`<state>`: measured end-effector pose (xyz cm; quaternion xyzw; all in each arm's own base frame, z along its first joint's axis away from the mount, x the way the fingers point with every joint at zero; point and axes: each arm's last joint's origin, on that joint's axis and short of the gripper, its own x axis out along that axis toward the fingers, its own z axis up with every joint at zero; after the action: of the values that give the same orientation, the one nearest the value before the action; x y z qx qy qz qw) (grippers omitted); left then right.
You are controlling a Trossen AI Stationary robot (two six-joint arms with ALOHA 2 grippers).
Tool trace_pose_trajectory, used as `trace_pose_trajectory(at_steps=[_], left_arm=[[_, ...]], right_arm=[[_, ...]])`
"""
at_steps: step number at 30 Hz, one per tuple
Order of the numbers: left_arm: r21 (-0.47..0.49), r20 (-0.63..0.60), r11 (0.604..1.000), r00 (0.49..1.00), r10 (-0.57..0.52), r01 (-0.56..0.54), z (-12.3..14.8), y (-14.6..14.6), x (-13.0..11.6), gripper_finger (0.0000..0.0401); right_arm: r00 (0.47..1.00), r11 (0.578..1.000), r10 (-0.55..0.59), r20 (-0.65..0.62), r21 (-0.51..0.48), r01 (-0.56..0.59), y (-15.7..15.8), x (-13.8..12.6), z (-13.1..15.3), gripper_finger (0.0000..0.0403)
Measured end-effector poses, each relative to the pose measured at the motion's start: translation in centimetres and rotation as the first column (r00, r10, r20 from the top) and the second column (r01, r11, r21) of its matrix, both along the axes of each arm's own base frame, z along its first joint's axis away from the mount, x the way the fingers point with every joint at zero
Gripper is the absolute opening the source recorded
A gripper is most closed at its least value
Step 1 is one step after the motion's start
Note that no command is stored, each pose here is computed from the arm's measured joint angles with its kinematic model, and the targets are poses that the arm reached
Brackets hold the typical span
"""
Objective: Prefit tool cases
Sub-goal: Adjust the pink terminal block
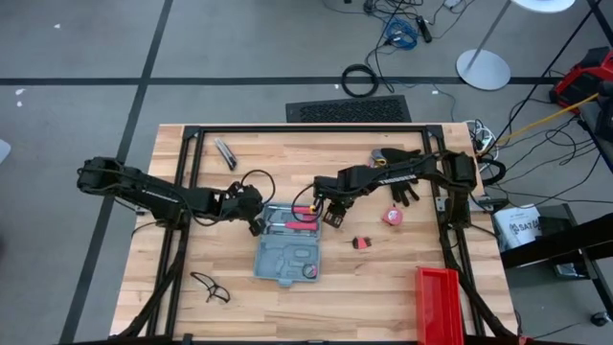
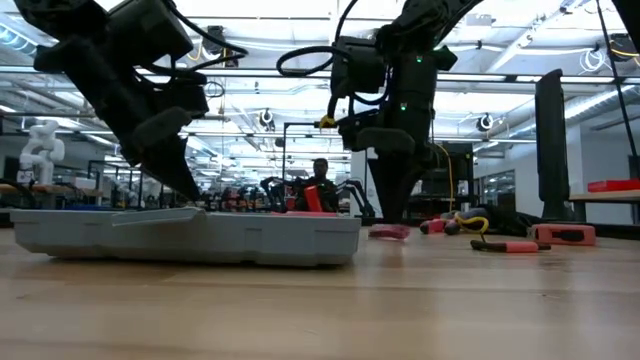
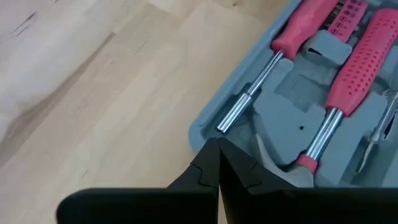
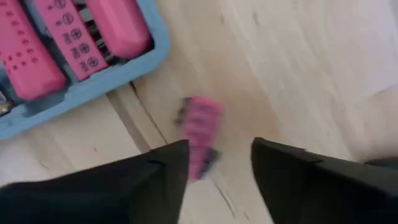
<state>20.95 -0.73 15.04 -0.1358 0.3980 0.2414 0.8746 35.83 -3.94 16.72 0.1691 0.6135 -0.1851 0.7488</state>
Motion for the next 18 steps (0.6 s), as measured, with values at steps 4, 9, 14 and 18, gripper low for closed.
trace_pose_trajectory(at_steps=[4, 9, 14, 18], left_arm=[[0.0, 0.0, 1.0, 1.0, -0.001, 0.001, 0.0, 0.0, 0.0, 0.0002], [0.0, -0.007, 1.0, 1.0, -0.001, 0.001, 0.0, 0.0, -0.1, 0.0002], [0.0, -0.007, 1.0, 1.0, -0.001, 0.001, 0.0, 0.0, -0.1, 0.0002], [0.0, -0.008, 1.0, 1.0, -0.002, 0.002, 0.0, 0.0, -0.1, 0.0002]], right_arm=[[1.0, 1.0, 0.013, -0.015, -0.009, -0.013, 0.0, -0.2, 0.0, 0.0191], [0.985, 0.991, -0.037, -0.167, -0.129, 0.015, -0.2, -1.8, 0.4, 0.0176], [0.984, 0.99, -0.042, -0.172, -0.138, 0.018, 0.2, -1.9, -0.2, 0.0101], [0.998, 0.996, 0.019, -0.068, -0.087, -0.025, 1.2, -1.4, -1.6, 0.0041]])
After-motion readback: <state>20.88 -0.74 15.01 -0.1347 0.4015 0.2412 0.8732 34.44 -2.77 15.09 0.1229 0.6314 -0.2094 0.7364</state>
